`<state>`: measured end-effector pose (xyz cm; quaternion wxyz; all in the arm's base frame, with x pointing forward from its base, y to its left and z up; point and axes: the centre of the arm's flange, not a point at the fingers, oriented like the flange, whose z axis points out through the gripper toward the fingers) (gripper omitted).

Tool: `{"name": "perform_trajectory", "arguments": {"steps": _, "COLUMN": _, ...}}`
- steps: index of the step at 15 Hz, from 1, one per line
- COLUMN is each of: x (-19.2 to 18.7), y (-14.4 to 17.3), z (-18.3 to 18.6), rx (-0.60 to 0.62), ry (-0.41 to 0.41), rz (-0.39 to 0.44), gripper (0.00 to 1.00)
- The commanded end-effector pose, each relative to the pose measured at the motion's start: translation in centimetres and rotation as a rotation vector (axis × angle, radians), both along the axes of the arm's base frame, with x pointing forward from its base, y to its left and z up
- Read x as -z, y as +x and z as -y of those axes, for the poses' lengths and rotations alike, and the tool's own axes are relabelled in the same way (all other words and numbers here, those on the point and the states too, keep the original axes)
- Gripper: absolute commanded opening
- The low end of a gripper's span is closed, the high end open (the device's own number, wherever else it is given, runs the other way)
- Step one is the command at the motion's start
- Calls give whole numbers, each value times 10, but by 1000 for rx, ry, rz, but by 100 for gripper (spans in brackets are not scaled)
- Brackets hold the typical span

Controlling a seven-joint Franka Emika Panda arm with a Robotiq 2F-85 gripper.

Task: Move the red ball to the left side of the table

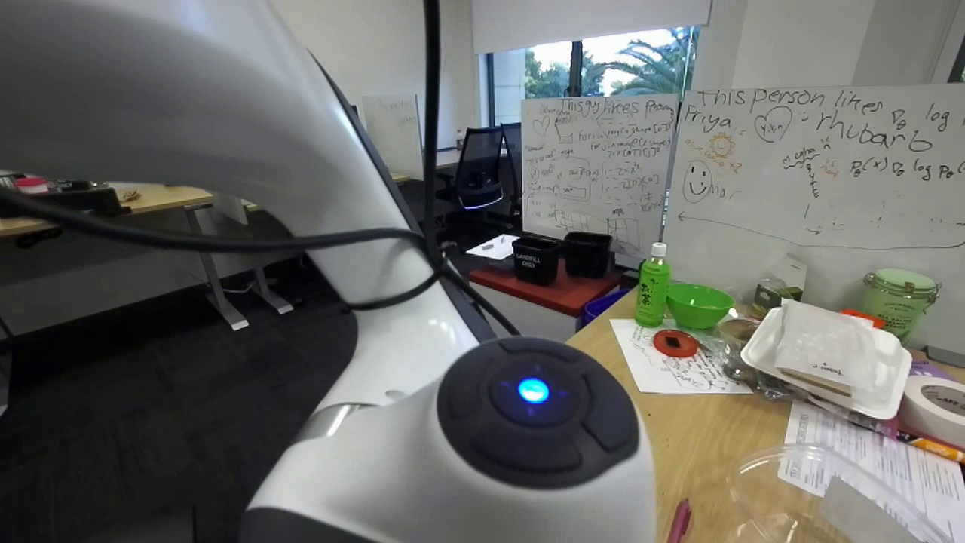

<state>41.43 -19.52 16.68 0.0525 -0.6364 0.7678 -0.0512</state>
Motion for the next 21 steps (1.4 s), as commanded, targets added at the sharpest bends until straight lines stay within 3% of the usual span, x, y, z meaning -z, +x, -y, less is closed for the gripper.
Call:
{"name": "perform_trajectory", "arguments": {"steps": 1, "x": -14, "y": -7, "z": -23, "rx": -113, "ry": 13, "rz": 59, "gripper": 20}}
{"name": "perform_trajectory", "arguments": {"steps": 8, "x": -50, "y": 26, "z": -64, "rx": -316, "ry": 5, "rz": 170, "gripper": 20}}
{"name": "perform_trajectory", "arguments": {"steps": 14, "x": -52, "y": 43, "z": -99, "rx": -371, "ry": 14, "rz": 158, "gripper": 20}}
{"name": "perform_trajectory", "arguments": {"steps": 15, "x": -51, "y": 45, "z": -102, "rx": -375, "ry": 17, "rz": 157, "gripper": 45}}
{"name": "perform_trajectory", "arguments": {"steps": 21, "x": -51, "y": 44, "z": -100, "rx": -370, "ry": 16, "rz": 157, "gripper": 45}}
